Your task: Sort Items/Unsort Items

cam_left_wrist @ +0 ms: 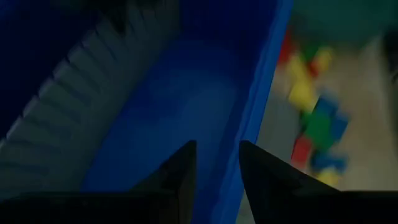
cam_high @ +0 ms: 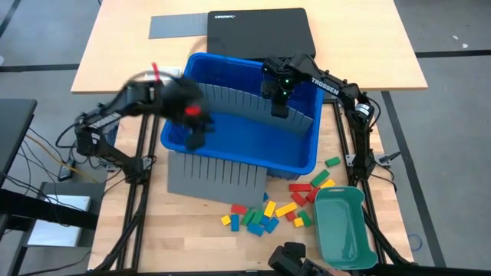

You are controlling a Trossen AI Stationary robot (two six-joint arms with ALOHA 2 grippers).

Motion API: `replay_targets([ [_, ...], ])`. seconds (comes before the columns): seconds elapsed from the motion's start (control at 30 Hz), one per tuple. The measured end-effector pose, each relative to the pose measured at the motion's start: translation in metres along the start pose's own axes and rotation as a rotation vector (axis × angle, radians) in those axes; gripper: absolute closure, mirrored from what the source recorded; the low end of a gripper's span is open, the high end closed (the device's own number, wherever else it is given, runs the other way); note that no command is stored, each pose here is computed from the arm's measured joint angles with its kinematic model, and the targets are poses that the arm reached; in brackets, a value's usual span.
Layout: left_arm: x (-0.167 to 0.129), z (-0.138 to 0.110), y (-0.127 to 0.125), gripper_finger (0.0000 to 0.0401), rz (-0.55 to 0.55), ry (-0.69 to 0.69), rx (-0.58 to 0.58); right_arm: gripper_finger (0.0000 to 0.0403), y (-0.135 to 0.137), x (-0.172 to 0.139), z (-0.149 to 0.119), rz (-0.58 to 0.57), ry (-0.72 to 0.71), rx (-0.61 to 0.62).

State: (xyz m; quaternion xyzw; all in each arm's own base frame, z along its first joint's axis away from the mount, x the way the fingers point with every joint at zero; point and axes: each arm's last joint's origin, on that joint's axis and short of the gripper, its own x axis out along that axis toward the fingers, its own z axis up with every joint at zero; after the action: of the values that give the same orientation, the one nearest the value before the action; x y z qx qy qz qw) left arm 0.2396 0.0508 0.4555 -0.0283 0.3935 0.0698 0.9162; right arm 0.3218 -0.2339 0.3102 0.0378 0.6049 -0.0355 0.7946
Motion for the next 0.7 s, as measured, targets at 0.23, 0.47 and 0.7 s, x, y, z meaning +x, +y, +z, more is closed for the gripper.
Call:
replay_targets([
  [0.23,-0.014,0.003,0.050,0.0330,0.029,-0.098,-0.094,0.0388,0.002,0.000,0.001,0.002,0.002,-0.005],
  [0.47,-0.007,-0.003,0.093,0.0394,0.042,-0.086,-0.207,0.0398,0.012,-0.004,0.005,-0.023,0.000,-0.061],
  [0.7,-0.013,-0.014,0.128,0.0397,0.157,-0.077,-0.254,0.0401,0.031,-0.032,0.006,-0.089,-0.072,-0.118],
])
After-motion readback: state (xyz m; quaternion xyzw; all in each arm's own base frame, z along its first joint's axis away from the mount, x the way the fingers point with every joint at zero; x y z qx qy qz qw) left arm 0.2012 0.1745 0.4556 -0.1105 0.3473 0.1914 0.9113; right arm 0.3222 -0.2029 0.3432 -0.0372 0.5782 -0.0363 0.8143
